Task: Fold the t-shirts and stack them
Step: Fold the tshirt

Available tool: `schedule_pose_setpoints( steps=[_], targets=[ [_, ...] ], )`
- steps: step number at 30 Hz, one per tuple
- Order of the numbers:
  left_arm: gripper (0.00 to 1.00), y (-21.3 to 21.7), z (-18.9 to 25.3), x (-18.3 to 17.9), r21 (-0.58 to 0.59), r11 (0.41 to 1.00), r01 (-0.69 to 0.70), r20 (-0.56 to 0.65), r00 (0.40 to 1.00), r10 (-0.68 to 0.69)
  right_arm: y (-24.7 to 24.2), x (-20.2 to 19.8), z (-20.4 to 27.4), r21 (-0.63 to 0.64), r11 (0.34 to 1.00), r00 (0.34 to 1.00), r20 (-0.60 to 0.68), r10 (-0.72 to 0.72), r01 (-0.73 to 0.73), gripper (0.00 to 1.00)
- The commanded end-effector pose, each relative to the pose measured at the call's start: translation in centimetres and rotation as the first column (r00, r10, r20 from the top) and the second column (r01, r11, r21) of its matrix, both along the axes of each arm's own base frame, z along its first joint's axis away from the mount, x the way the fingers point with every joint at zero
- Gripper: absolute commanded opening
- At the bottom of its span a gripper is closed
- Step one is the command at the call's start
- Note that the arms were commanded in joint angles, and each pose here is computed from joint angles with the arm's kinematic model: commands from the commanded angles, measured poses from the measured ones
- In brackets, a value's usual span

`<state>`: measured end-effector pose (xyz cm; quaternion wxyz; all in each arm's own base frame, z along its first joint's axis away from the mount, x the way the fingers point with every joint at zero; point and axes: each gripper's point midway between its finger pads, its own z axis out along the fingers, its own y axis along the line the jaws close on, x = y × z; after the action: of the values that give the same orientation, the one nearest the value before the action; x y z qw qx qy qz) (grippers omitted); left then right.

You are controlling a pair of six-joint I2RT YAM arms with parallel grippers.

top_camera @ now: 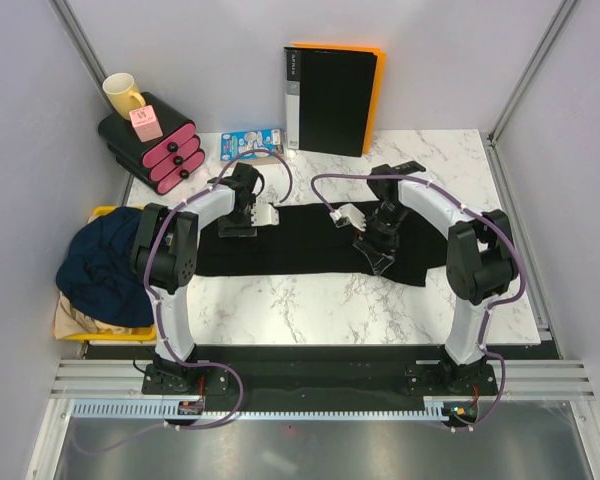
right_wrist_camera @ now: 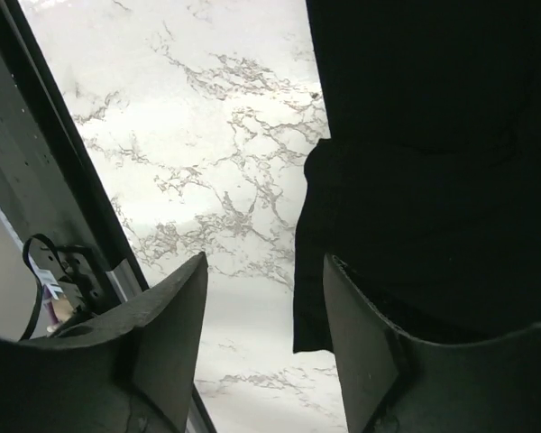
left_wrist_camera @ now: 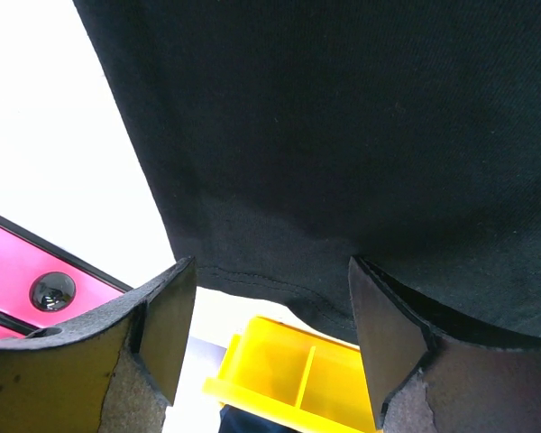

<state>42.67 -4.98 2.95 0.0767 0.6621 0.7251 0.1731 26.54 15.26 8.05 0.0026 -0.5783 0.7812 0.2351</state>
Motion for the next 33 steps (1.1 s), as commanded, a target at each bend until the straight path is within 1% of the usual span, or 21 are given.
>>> schedule_pose_setpoints(
  steps=[1,2,3,5,6,7,9,10,11,13,14,18,21,23,25,26,27,29,30,31,33],
  targets=[
    [0.76,-0.7,0.1,1.1,0.004,0.999,0.043,0.014,0.999,-0.043,0.2,1.5,3.0,0.05,0.998,0.993,0.113,-0.029,0.023,0.65],
    [0.77,-0.7,0.2,1.3,0.004,0.999,0.046,0.017,0.999,-0.046,0.1,2.1,3.5,0.055,0.998,0.989,0.138,-0.049,0.042,0.65],
    [0.77,-0.8,0.3,1.4,0.003,0.999,0.046,0.021,0.999,-0.046,-0.3,3.7,3.8,0.067,0.994,0.979,0.184,-0.093,0.082,0.64],
    [0.77,-1.0,0.8,1.9,-0.001,0.999,0.046,0.038,0.998,-0.045,-1.4,5.2,3.6,0.045,0.984,0.963,0.206,-0.177,0.171,0.56],
    [0.77,-1.0,1.0,2.2,-0.004,0.999,0.041,0.046,0.998,-0.041,-2.5,7.0,3.3,0.045,0.973,0.94,0.251,-0.23,0.226,0.5],
    [0.77,-1.0,1.0,2.4,-0.002,0.999,0.037,0.052,0.998,-0.037,-3.4,7.8,2.8,0.024,0.962,0.927,0.263,-0.268,0.271,0.37],
    [0.77,-1.1,1.4,2.9,-0.007,1.0,0.029,0.067,0.997,-0.028,-5.5,9.8,1.2,-0.016,0.942,0.898,0.308,-0.314,0.335,0.25],
    [0.77,-1.1,1.4,3.0,-0.001,1.0,0.028,0.071,0.997,-0.028,-6.2,10.5,0.6,-0.034,0.932,0.887,0.323,-0.33,0.36,0.14],
    [0.77,-1.0,1.4,3.1,0.002,1.0,0.03,0.075,0.997,-0.03,-6.6,11.0,-0.6,-0.051,0.925,0.886,0.311,-0.343,0.376,0.11],
    [0.77,-1.0,1.6,3.4,0.007,1.0,0.028,0.085,0.996,-0.029,-7.2,12.9,-1.3,-0.049,0.911,0.863,0.345,-0.369,0.409,0.03],
    [0.77,-1.0,1.8,3.5,0.01,0.999,0.031,0.088,0.996,-0.032,-7.5,13.4,-2.4,-0.062,0.903,0.861,0.335,-0.382,0.425,0.02],
    [0.77,-0.6,2.3,3.8,0.022,0.999,0.037,0.098,0.994,-0.039,-7.6,15.8,-3.5,-0.06,0.892,0.846,0.352,-0.4,0.447,0.0],
    [0.77,-0.2,2.9,3.9,0.023,0.999,0.029,0.11,0.993,-0.031,-7.8,16.1,-4.9,-0.091,0.887,0.851,0.341,-0.4,0.453,0.0],
    [0.77,0.0,2.9,3.7,0.024,0.999,0.026,0.107,0.994,-0.028,-9.0,16.3,-6.4,-0.153,0.871,0.848,0.353,-0.394,0.468,0.0],
    [0.77,0.2,3.1,3.7,0.023,1.0,0.019,0.112,0.993,-0.021,-10.4,17.6,-7.3,-0.184,0.839,0.816,0.409,-0.408,0.512,0.0],
    [0.77,0.3,3.2,3.7,0.024,1.0,0.015,0.115,0.993,-0.018,-11.8,18.2,-8.1,-0.236,0.811,0.801,0.446,-0.398,0.535,0.0],
    [0.77,0.5,3.3,3.6,0.023,1.0,0.011,0.116,0.993,-0.014,-12.9,20.3,-7.6,-0.225,0.788,0.756,0.515,-0.403,0.574,0.0],
    [0.77,0.7,3.6,3.6,0.019,1.0,0.006,0.122,0.992,-0.008,-14.9,22.3,-8.2,-0.256,0.74,0.71,0.583,-0.395,0.622,0.0],
    [0.77,0.8,3.5,3.5,0.02,1.0,0.004,0.119,0.993,-0.006,-15.9,25.1,-6.8,-0.215,0.721,0.645,0.655,-0.394,0.658,0.0],
    [0.77,0.8,3.5,3.5,0.018,1.0,0.003,0.12,0.993,-0.005,-16.5,26.5,-6.4,-0.203,0.705,0.609,0.692,-0.387,0.679,0.0],
    [0.77,0.9,3.7,3.3,0.014,1.0,0.001,0.121,0.993,-0.003,-17.6,30.7,-5.0,-0.155,0.678,0.51,0.781,-0.361,0.718,0.0]
  ],
)
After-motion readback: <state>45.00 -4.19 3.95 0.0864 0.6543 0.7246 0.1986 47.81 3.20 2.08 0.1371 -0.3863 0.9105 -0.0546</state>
